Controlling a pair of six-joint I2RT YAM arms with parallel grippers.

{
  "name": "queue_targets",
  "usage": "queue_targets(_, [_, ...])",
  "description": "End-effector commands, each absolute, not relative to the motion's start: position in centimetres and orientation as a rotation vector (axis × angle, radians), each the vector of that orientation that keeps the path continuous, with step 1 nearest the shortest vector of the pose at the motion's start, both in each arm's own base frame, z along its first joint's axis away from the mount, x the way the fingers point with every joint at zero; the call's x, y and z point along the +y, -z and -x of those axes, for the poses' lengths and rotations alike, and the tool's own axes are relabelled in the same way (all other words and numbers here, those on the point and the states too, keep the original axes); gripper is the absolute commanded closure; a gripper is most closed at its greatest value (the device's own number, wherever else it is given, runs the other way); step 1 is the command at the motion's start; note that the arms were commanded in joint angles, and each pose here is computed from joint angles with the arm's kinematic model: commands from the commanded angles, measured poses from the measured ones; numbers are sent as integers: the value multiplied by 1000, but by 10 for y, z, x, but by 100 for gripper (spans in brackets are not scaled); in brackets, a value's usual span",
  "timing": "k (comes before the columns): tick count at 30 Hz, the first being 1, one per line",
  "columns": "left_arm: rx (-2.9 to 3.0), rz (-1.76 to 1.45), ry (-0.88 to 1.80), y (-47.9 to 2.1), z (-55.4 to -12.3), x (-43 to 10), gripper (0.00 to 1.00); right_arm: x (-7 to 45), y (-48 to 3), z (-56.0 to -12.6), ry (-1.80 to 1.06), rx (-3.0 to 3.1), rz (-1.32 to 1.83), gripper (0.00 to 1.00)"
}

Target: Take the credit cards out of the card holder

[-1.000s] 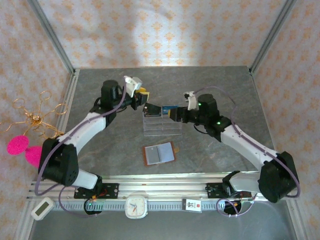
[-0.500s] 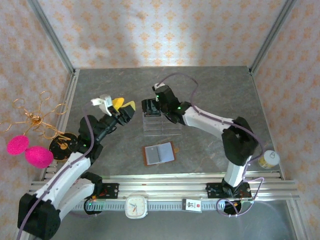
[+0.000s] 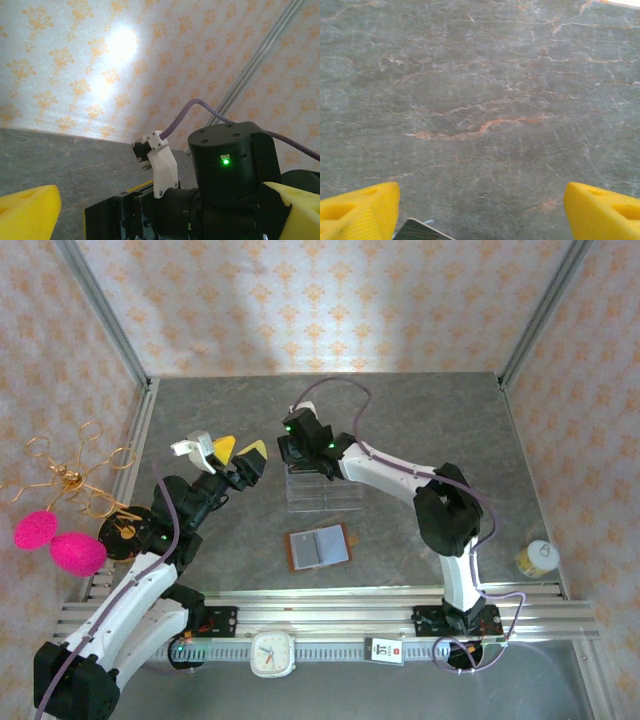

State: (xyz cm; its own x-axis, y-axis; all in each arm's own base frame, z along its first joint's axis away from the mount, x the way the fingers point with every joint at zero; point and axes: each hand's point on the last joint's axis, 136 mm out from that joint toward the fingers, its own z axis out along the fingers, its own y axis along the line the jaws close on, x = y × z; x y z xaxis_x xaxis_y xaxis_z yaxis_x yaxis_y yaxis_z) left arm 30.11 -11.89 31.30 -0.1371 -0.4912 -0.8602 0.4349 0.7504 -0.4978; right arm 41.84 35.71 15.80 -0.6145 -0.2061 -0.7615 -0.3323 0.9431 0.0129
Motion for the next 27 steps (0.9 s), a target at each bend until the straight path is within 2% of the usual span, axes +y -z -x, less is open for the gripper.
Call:
queue_targets(1, [1506, 77, 798, -318, -302, -116, 1, 344, -159, -416, -82, 2254, 378, 16])
queue_targets(13, [1534, 88, 798, -318, -304, -116, 1, 342, -166, -401, -114, 2244, 391, 16])
queue_targets(20, [1528, 83, 848, -318, -303, -121, 1, 347, -224, -385, -306, 2131, 327, 15])
queue_targets(23, [1538, 79, 879, -314, -301, -125, 1, 340, -234, -367, -390, 2136, 321, 16])
queue_targets(27, [1532, 101, 946, -308, -297, -128, 1, 332, -202, -325, -520, 2253, 386, 24])
